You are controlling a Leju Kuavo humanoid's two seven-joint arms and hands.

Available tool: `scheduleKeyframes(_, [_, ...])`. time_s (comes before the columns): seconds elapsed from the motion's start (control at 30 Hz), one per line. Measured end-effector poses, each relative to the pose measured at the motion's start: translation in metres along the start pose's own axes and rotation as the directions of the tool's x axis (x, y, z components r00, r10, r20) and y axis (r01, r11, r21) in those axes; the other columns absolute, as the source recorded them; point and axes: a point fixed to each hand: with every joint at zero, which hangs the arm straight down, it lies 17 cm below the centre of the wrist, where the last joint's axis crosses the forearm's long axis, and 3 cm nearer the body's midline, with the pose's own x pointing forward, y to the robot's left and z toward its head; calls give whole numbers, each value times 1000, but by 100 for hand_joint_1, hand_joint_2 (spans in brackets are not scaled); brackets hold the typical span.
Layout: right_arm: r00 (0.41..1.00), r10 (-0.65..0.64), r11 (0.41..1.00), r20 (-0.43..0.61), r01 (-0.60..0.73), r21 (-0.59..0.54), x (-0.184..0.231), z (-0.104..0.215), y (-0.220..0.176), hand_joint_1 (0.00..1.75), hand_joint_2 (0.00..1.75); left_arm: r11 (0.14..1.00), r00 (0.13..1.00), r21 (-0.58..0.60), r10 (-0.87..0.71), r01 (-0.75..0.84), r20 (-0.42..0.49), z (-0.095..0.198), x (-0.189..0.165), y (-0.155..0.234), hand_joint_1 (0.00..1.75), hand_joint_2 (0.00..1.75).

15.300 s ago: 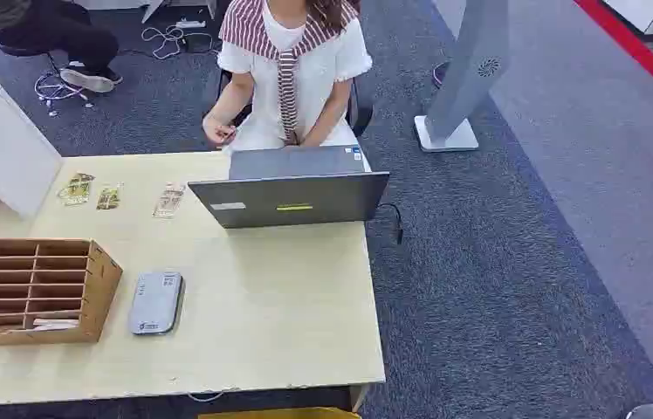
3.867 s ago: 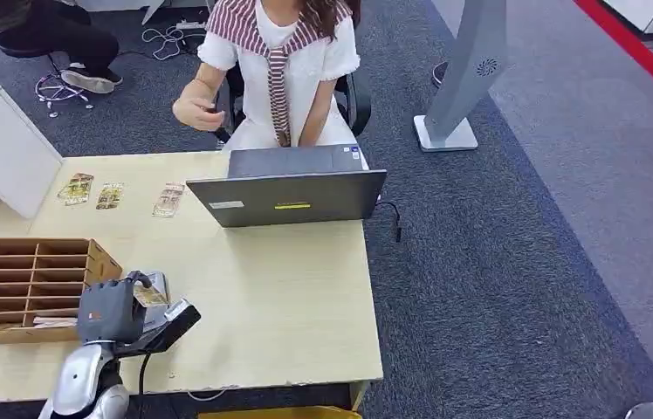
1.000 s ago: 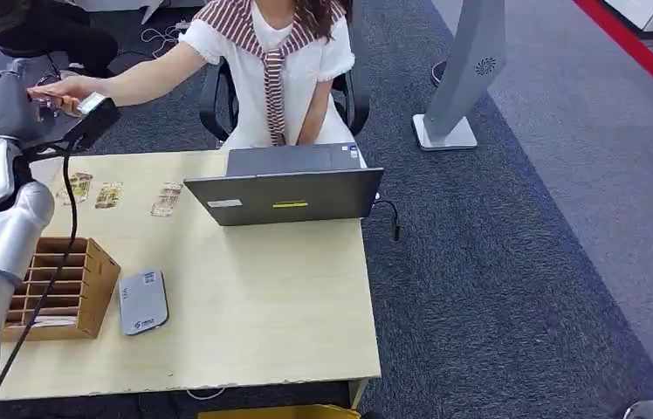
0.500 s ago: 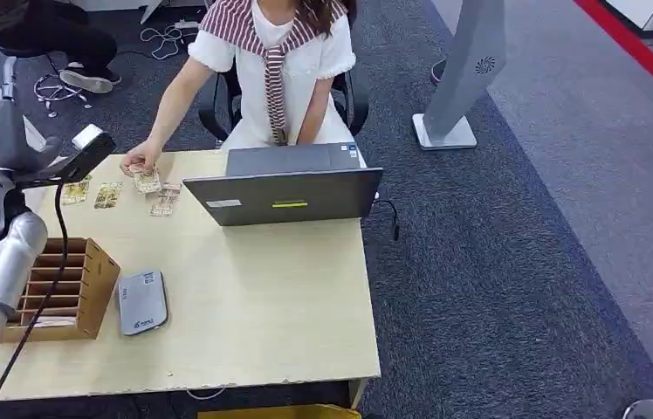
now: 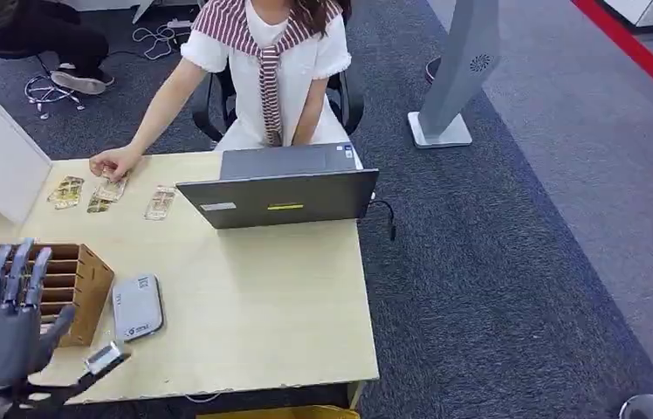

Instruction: Pass the card to the sensor for recognition and then transmit it.

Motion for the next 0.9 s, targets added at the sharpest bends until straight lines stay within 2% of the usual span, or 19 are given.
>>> scheduleKeyframes(0.17, [1000,-15,1000,-5,15,0,-1,0,0,0,175,999,1000,-42,19,-19,13,33,15,4,0,175])
scheduleKeyframes(0.37, [1000,-18,1000,-8,18,1,-1,0,1,0,175,997,999,-69,37,-38,-7,43,17,4,0,175])
scheduleKeyframes(0.53, [1000,-20,1000,-4,20,0,0,0,1,0,175,979,996,-195,51,-65,-75,50,6,-21,0,175])
scheduleKeyframes(0.73, [1000,-18,1000,-2,18,6,0,1,3,0,175,959,992,-276,36,-69,-122,39,-15,-37,0,175])
scheduleKeyframes(0.9, [1000,-17,1000,-2,17,7,0,1,4,0,175,960,992,-275,22,-56,-124,29,-23,-37,0,175])
